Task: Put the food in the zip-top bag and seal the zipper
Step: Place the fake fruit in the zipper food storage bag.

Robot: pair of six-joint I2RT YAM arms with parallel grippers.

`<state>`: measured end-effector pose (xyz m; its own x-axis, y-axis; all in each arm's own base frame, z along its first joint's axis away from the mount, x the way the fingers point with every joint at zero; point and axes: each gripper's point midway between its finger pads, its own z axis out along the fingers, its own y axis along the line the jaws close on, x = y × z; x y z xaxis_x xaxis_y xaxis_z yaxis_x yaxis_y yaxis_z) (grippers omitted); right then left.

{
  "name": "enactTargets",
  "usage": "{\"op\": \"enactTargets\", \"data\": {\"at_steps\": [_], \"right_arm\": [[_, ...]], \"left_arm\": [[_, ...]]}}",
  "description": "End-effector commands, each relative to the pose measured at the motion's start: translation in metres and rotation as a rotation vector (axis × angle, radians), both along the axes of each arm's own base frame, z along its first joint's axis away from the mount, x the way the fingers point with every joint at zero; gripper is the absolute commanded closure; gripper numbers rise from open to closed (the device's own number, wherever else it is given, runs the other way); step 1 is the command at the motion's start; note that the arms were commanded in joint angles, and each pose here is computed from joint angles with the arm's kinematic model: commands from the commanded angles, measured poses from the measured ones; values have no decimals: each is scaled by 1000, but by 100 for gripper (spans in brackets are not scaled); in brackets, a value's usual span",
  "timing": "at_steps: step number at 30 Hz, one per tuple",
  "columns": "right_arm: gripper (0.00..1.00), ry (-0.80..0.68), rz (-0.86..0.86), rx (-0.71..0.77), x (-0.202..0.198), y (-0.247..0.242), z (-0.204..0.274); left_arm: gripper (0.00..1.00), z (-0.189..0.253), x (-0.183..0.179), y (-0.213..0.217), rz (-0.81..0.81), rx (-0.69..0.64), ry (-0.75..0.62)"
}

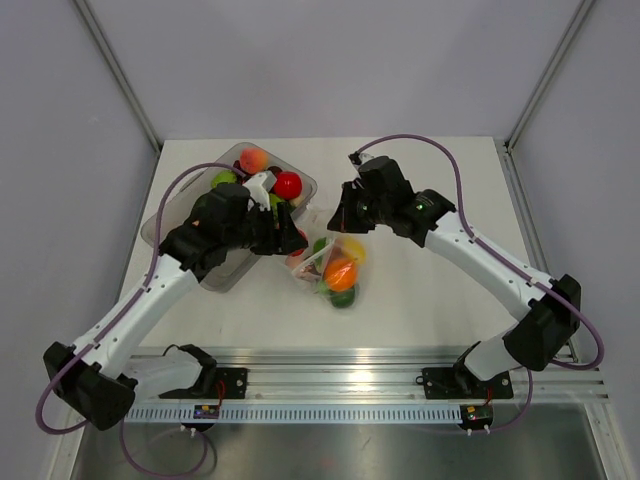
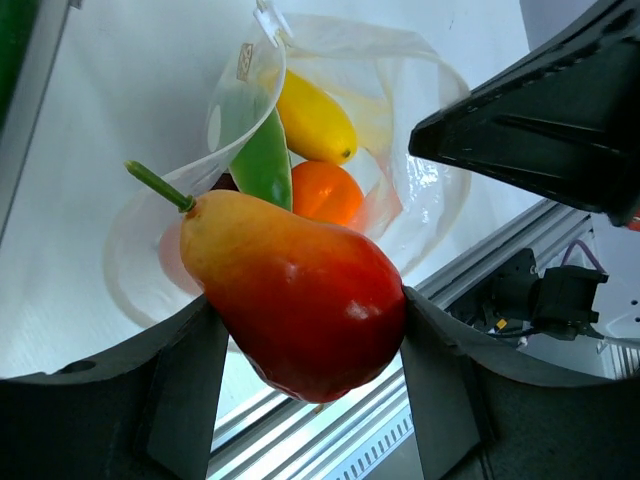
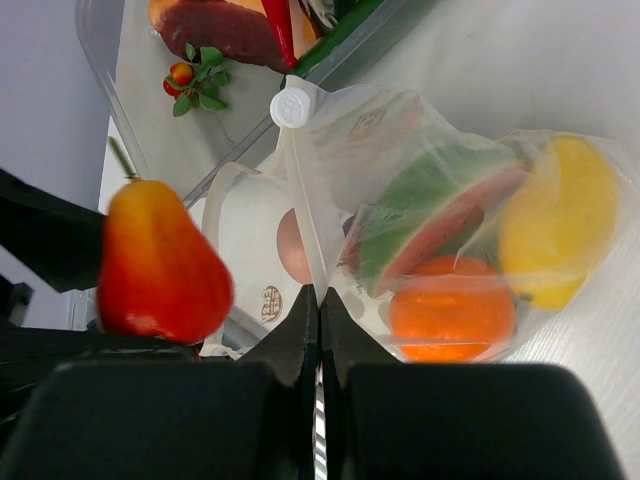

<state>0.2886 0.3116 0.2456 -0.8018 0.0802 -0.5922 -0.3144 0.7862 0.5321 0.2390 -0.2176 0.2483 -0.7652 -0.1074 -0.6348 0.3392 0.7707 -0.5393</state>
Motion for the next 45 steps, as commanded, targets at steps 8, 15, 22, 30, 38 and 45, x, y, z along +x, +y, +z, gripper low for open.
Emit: {"op": "enactTargets", "data": {"at_steps": [8, 15, 22, 30, 38, 45], "right_arm": [[100, -72, 6, 46, -9, -5, 25], [100, -81, 1, 39, -11, -9, 27], [100, -89, -7, 42, -13, -12, 33], [100, -104, -12, 40, -16, -18, 39], [100, -116, -15, 41, -20, -23, 44], [100, -112, -18, 40, -19, -22, 41]], "left_arm": [[43, -4, 17, -32, -58, 7, 4], [1, 11, 0, -36, -131, 55, -20], [35, 62, -8, -3, -58, 76, -181], [1, 6, 10, 19, 52, 255, -66], [14, -35, 21, 28, 107, 343, -22], [40, -40, 14, 3, 12, 247, 7]]}}
